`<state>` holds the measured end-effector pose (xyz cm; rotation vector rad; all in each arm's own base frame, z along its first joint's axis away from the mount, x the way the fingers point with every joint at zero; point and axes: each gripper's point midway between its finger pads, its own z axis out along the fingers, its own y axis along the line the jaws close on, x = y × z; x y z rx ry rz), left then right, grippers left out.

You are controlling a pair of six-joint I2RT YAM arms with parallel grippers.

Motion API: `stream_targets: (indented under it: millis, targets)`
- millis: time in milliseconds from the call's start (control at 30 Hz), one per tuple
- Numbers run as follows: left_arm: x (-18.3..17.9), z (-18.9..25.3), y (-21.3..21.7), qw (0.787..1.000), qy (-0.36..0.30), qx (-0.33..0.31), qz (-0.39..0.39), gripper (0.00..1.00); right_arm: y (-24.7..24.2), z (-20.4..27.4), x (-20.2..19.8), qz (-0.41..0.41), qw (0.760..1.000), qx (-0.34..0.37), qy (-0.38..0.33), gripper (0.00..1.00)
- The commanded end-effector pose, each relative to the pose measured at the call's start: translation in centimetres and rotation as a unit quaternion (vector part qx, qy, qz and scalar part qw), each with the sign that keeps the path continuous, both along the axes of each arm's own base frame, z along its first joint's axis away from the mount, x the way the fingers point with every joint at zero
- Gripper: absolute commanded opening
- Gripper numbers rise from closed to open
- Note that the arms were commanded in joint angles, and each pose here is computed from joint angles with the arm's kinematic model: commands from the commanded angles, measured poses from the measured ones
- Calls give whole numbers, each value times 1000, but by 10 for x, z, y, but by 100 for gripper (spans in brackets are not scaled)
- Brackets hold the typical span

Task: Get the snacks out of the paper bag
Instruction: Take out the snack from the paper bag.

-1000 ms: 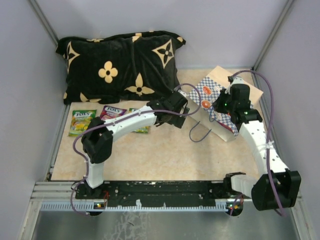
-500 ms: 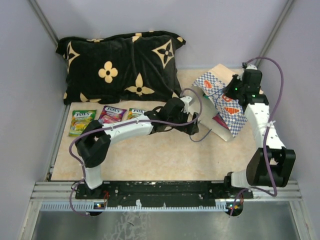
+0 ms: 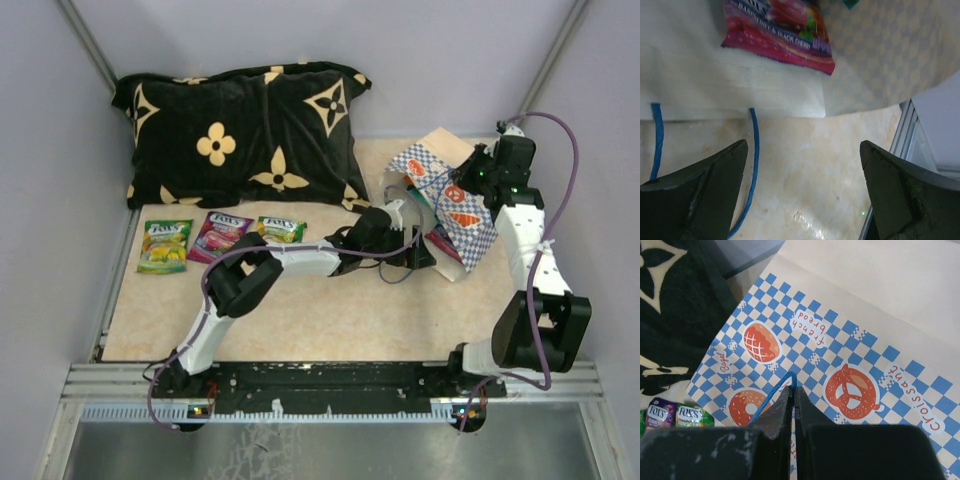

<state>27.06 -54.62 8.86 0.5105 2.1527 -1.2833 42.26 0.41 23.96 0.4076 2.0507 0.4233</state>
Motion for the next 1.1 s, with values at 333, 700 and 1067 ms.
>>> stream_targets:
  millis: [333, 700, 1067]
  targets:
    - [62, -7, -59, 993, 6, -63, 100, 93, -10, 29, -8, -19, 998, -19, -52, 0]
    - [82, -37, -51, 990, -42, -14, 137, 89, -12, 22, -7, -16, 998, -1, -59, 0]
    - [95, -35, -79, 981, -44, -70, 175, 51, -21, 5, 10, -18, 998, 25, -53, 0]
